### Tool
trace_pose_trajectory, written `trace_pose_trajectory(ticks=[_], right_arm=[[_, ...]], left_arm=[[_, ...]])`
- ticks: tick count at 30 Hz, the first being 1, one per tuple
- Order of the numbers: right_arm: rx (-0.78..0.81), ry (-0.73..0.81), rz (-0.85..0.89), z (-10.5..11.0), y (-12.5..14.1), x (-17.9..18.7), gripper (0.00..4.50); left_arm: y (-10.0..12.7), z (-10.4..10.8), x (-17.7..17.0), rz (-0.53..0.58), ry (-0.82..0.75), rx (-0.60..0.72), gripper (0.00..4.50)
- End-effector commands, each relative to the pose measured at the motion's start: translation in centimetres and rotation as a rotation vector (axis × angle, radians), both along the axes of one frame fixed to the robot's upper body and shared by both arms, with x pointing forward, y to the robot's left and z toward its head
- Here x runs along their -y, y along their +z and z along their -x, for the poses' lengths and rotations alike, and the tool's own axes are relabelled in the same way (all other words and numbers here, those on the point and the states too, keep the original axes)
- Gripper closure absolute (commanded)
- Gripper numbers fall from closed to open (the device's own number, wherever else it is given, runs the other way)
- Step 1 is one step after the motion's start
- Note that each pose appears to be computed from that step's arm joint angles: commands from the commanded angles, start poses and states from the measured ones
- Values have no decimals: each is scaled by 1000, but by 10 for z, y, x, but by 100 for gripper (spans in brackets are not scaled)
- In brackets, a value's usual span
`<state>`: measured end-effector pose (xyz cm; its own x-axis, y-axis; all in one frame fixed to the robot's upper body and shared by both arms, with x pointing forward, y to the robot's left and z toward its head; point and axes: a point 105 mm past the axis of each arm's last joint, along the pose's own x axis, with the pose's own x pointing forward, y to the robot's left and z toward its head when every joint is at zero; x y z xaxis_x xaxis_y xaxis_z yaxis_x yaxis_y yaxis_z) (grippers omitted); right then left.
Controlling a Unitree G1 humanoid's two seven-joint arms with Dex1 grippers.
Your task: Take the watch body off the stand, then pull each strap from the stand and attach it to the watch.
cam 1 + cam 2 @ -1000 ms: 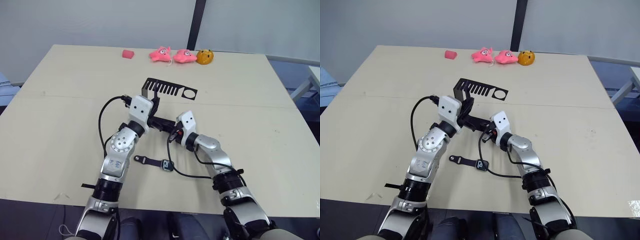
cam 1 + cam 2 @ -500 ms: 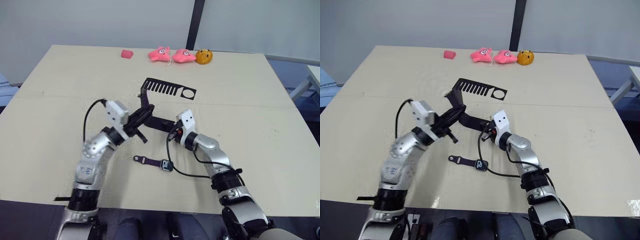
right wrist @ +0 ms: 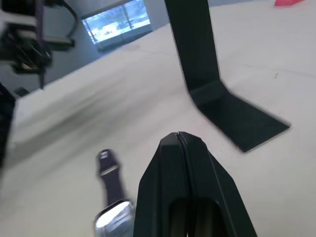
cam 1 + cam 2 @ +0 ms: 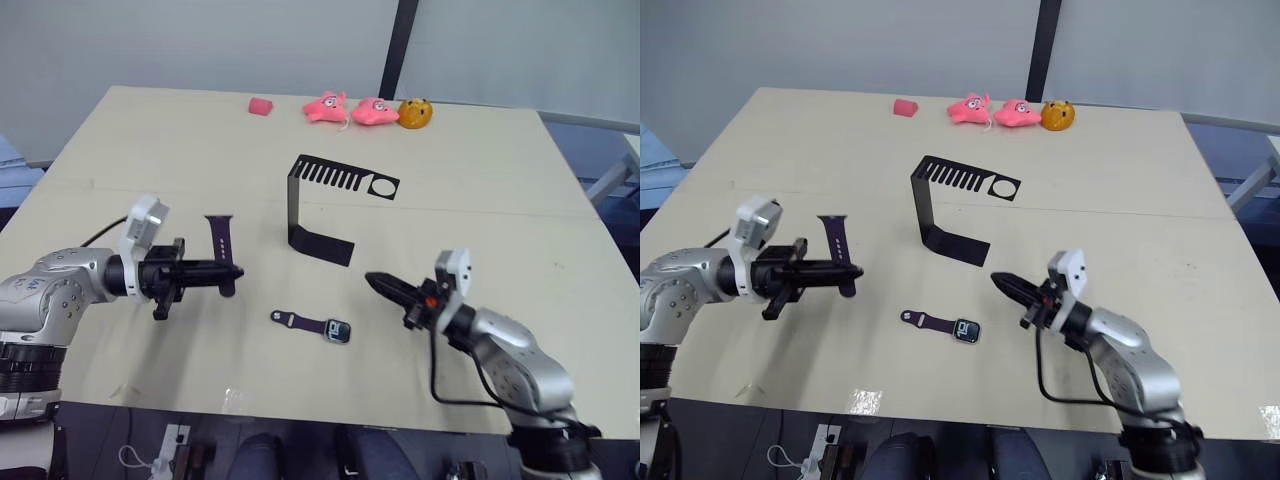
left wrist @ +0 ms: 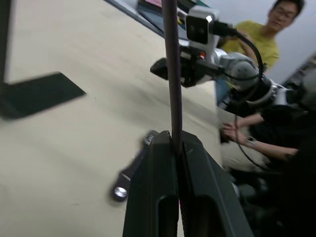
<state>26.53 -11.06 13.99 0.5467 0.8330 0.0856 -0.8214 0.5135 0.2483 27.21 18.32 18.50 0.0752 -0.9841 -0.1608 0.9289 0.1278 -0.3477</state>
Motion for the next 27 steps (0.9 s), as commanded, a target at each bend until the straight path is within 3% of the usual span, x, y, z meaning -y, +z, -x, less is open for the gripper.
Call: trace_pose_trajectory(ticks=[1, 4, 10, 11, 25, 27], right_arm=[[-77, 74, -212, 29, 31, -11, 425], [-150, 71, -327, 39, 40, -16, 316], [-308, 109, -368, 49, 34, -43, 18], [-319, 109, -374, 47, 34, -47, 3], [-325, 127, -458, 21, 51, -78, 3], [-318, 158, -454, 23, 53, -82, 58]], left_arm=[[1, 15, 18, 17, -124, -104, 449], [-3, 18, 32, 30, -161, -153, 450], [-7, 23, 62, 70, -206, -257, 450], [-8, 22, 67, 72, -210, -264, 450], [-12, 14, 94, 112, -192, -251, 450], [-12, 14, 95, 116, -191, -253, 450]])
